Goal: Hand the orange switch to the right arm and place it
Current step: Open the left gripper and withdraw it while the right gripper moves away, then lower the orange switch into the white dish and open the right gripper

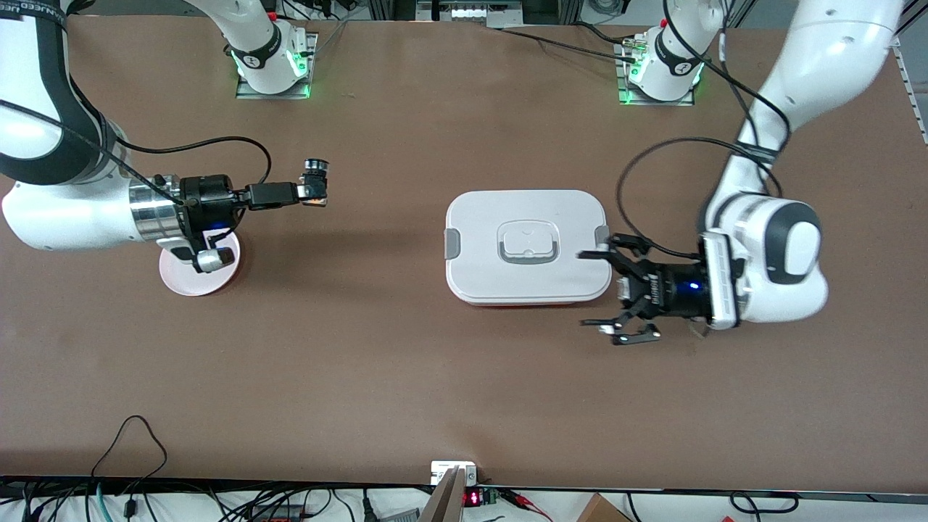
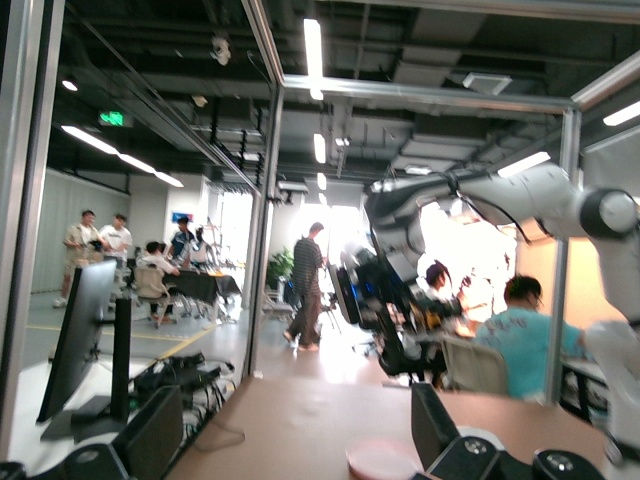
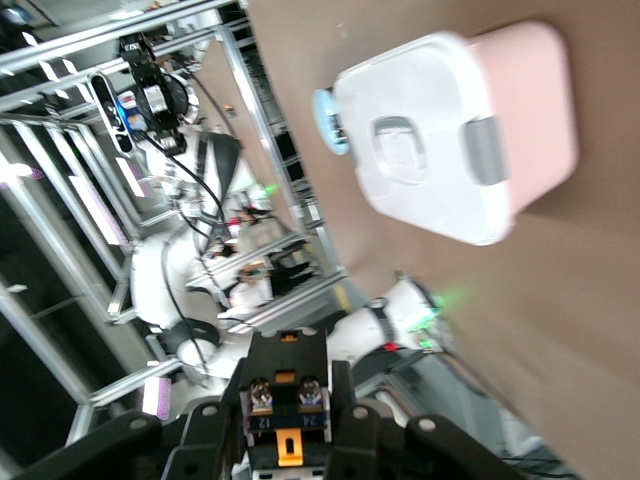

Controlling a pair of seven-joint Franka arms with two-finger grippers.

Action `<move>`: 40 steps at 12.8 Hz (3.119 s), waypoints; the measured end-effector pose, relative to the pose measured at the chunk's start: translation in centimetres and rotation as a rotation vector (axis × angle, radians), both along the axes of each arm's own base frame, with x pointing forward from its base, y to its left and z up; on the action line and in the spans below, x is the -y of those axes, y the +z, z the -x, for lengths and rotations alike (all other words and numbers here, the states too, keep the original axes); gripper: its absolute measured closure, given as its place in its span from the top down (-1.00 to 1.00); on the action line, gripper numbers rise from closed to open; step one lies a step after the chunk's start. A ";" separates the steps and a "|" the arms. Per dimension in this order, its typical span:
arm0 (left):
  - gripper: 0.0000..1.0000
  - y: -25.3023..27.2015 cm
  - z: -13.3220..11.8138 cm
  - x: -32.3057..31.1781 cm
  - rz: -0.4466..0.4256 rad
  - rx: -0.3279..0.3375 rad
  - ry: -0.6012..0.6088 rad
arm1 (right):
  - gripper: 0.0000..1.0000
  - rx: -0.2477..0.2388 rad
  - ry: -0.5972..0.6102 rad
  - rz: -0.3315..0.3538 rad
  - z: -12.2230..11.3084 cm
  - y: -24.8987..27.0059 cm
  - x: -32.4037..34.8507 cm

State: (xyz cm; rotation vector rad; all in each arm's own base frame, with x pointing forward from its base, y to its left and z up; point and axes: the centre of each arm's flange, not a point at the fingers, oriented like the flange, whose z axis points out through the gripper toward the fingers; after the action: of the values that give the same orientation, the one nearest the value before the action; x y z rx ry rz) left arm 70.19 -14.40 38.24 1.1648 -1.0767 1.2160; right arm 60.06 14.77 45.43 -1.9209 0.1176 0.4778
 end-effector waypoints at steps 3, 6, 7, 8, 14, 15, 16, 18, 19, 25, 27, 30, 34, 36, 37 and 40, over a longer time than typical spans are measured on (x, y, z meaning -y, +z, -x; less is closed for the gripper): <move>1.00 -0.8 -0.9 -8.7 -0.142 0.063 -0.003 | -0.32 0.113 0.102 0.129 0.5 -1.3 3.2; 1.00 -1.0 -0.8 -17.3 -0.230 0.072 0.051 | -0.32 0.263 0.305 0.308 1.3 -3.6 6.3; 1.00 -1.0 -0.6 -19.9 -0.283 0.078 0.053 | -0.32 0.307 0.379 0.373 1.4 -4.3 7.3; 1.00 -0.6 -0.4 -22.3 -0.346 0.090 0.050 | -0.32 0.344 0.440 0.424 1.5 -4.8 8.1; 1.00 2.7 0.7 -31.4 -0.730 -0.029 0.052 | -0.32 0.534 0.718 0.647 1.0 -7.9 11.9; 1.00 4.2 0.9 -32.1 -0.802 -0.073 0.065 | -0.32 0.563 0.766 0.681 1.0 -8.8 12.6; 1.00 6.1 1.1 -32.5 -0.875 -0.119 0.085 | -0.32 0.590 0.810 0.705 1.2 -9.9 13.3; 1.00 10.9 2.0 -32.5 -1.027 -0.190 0.140 | -0.32 0.661 0.909 0.718 1.5 -11.8 14.8; 1.00 13.7 2.6 -32.1 -1.105 -0.221 0.178 | -0.32 0.698 0.966 0.719 1.7 -12.6 15.6; 1.00 26.3 7.2 -26.2 -1.425 -0.483 0.492 | -0.32 0.895 1.247 0.699 3.4 -17.2 19.7; 1.00 28.2 8.3 -22.7 -1.460 -0.616 0.602 | -0.32 0.910 1.299 0.723 4.0 -18.4 20.5; 1.00 30.2 10.3 -16.5 -1.458 -0.860 0.766 | -0.32 0.959 1.349 0.764 4.6 -19.6 20.8; 1.00 31.8 13.2 -12.4 -1.378 -1.205 0.994 | -0.32 1.031 1.383 0.794 5.4 -21.4 20.2; 1.00 31.8 13.9 -12.3 -1.361 -1.277 1.040 | -0.32 1.054 1.414 0.802 5.7 -22.1 20.0; 1.00 31.5 14.2 -12.3 -1.362 -1.296 1.051 | -0.32 1.062 1.420 0.805 5.7 -22.4 19.9; 1.00 29.7 15.4 -12.1 -1.358 -1.297 1.084 | -0.32 1.060 1.429 0.798 5.9 -23.7 19.8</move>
State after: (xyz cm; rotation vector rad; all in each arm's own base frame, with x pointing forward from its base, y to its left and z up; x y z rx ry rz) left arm 54.77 -2.33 67.91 3.1495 0.0233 -0.0994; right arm 54.11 -5.07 21.74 -2.4996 -2.1075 0.2089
